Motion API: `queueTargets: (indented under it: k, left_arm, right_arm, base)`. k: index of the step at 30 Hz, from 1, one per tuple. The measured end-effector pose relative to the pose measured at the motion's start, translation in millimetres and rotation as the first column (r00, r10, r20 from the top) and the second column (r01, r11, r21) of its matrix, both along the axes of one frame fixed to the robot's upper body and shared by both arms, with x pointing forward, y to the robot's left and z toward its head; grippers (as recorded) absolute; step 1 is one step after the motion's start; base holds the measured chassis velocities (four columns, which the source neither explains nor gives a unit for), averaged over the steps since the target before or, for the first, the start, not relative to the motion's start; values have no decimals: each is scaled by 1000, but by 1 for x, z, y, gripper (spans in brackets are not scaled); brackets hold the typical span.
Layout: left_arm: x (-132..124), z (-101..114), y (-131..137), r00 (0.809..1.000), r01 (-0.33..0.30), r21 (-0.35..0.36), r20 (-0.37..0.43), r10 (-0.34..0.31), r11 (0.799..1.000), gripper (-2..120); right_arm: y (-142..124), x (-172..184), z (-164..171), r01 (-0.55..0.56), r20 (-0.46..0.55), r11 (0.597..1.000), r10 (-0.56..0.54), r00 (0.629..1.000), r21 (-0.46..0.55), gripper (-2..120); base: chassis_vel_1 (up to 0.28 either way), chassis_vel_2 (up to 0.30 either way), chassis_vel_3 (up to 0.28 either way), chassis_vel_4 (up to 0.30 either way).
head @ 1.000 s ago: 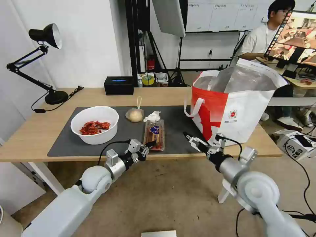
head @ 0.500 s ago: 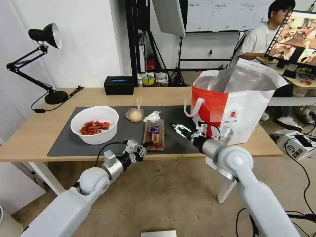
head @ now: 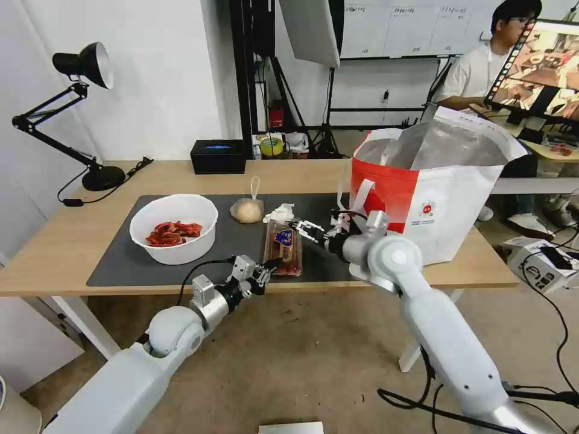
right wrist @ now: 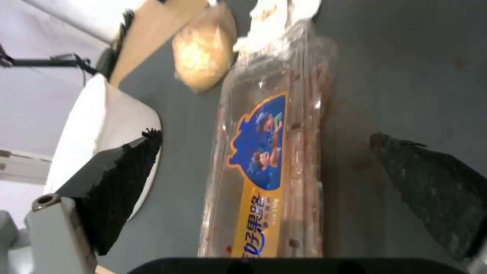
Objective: Pick up the trash from the table and place it into the takeout bag.
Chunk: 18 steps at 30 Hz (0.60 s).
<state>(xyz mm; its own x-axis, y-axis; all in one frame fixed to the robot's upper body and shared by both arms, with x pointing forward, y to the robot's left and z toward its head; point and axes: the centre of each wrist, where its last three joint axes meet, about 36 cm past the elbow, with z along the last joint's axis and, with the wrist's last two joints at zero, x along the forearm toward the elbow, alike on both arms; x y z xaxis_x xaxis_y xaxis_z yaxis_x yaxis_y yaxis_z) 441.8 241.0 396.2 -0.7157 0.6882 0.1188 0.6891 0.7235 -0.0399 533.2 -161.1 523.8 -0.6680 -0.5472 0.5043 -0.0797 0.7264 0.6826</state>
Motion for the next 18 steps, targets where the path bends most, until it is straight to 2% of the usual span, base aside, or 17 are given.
queueTargets:
  k: [6, 18]
  left_arm:
    - [1, 0, 1, 1000, -1, -1, 0, 1, 1000, 0]
    - [0, -1, 1, 1000, 4, -4, -2, -4, 1000, 0]
  right_arm:
    - [19, 12, -3, -30, -74, 999, 28, 997, -33, 100]
    - [34, 23, -7, -49, -104, 998, 45, 994, -34, 100]
  base:
    - [0, 0, 0, 0]
    - [0, 0, 0, 0]
